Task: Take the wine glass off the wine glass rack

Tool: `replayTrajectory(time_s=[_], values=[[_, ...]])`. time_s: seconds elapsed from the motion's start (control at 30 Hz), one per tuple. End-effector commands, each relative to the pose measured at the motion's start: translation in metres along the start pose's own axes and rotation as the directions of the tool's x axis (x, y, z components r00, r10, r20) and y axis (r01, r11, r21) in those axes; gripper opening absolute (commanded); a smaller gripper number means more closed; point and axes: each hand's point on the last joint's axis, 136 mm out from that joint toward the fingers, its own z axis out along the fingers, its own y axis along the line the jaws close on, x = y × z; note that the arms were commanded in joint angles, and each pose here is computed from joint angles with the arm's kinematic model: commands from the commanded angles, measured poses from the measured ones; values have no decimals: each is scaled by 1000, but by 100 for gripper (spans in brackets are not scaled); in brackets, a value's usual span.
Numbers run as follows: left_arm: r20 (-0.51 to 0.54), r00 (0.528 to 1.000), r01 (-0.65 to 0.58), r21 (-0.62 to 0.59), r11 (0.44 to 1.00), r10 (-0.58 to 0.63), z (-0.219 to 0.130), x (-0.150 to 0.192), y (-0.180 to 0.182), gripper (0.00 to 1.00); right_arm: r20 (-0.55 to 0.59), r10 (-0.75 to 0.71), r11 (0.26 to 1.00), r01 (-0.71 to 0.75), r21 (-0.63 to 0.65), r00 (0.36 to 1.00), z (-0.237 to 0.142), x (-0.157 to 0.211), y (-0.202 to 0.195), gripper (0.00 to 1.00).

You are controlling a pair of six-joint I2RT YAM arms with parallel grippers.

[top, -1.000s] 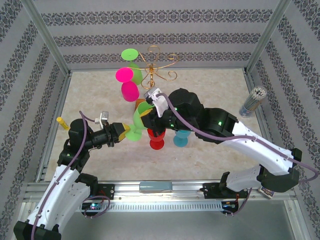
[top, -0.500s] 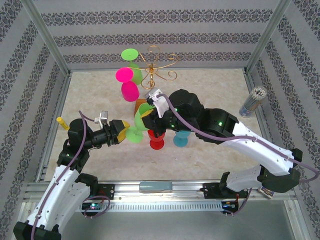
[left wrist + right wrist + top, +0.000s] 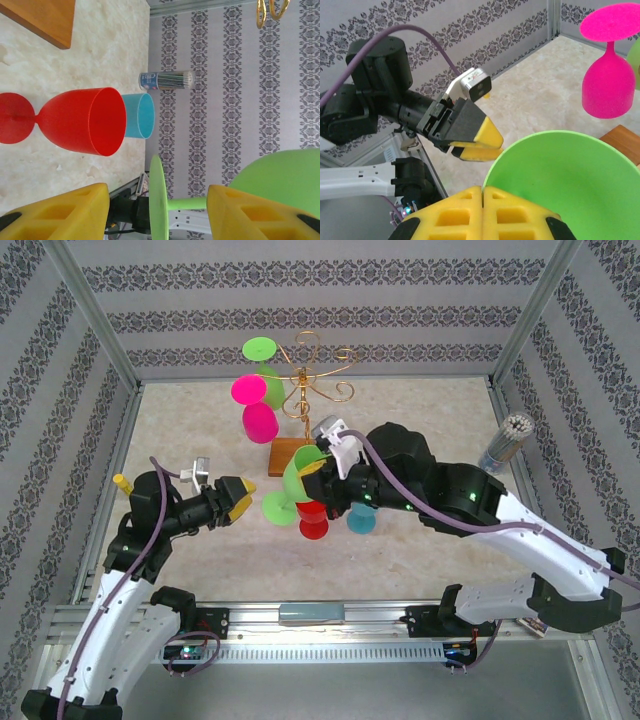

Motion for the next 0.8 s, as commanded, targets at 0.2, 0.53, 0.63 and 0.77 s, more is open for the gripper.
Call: replayTrajectory(time_s=[0.2, 0.53, 0.63, 0.77], values=[[111, 983, -125, -160, 979, 144, -13, -21, 11, 54, -79, -8, 996, 15, 89, 997, -26, 35, 0, 0], [149, 953, -212, -299, 931, 265, -19, -42, 16, 53, -165, -12, 989, 37, 147, 986, -32, 76, 0, 0], [159, 945, -224, -321, 920, 285, -21, -46, 17, 53, -189, 3, 981, 34, 191, 982, -31, 91, -9, 0], [156, 947, -222, -312, 924, 280, -18, -47, 17, 53, -219, 27, 967, 30, 252, 975, -28, 112, -22, 0]])
